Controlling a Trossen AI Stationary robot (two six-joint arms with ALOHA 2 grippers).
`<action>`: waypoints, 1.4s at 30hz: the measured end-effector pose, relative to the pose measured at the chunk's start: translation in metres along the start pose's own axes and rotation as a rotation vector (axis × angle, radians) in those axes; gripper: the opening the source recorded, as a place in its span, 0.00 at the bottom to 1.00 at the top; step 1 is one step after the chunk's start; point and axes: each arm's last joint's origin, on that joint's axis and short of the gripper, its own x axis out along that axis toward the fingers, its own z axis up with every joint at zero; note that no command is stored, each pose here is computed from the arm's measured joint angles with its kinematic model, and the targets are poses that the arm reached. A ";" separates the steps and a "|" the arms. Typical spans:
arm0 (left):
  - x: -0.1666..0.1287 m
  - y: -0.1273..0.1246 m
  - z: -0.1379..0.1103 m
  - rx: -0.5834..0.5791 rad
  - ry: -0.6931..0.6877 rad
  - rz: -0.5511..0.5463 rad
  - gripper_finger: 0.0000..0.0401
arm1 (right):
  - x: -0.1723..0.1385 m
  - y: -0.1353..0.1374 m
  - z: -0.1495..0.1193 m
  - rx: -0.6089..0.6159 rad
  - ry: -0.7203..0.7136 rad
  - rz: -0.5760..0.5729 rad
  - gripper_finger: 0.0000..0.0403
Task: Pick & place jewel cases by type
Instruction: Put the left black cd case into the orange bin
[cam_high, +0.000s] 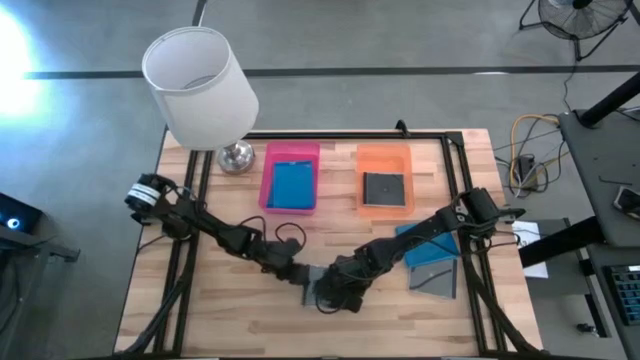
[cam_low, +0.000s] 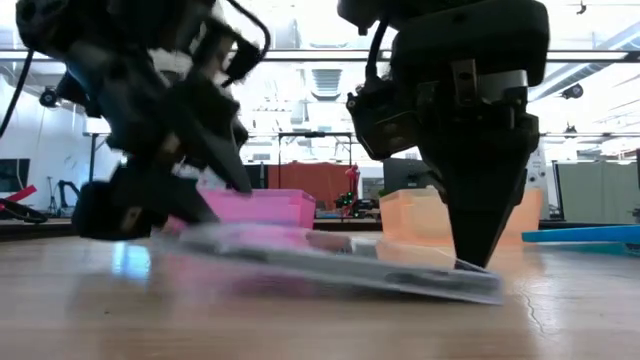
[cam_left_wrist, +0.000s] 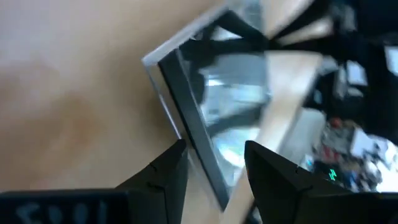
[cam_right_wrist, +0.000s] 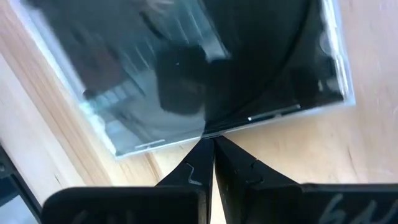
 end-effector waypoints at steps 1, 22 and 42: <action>-0.001 -0.002 -0.001 0.010 0.018 -0.016 0.34 | 0.000 0.000 -0.001 -0.001 0.005 -0.006 0.03; 0.002 -0.019 -0.010 0.081 -0.032 -0.182 0.34 | 0.002 0.006 -0.002 0.042 -0.041 0.028 0.03; 0.004 -0.009 -0.012 0.021 -0.047 -0.082 0.09 | 0.002 0.007 -0.001 0.183 -0.050 0.036 0.03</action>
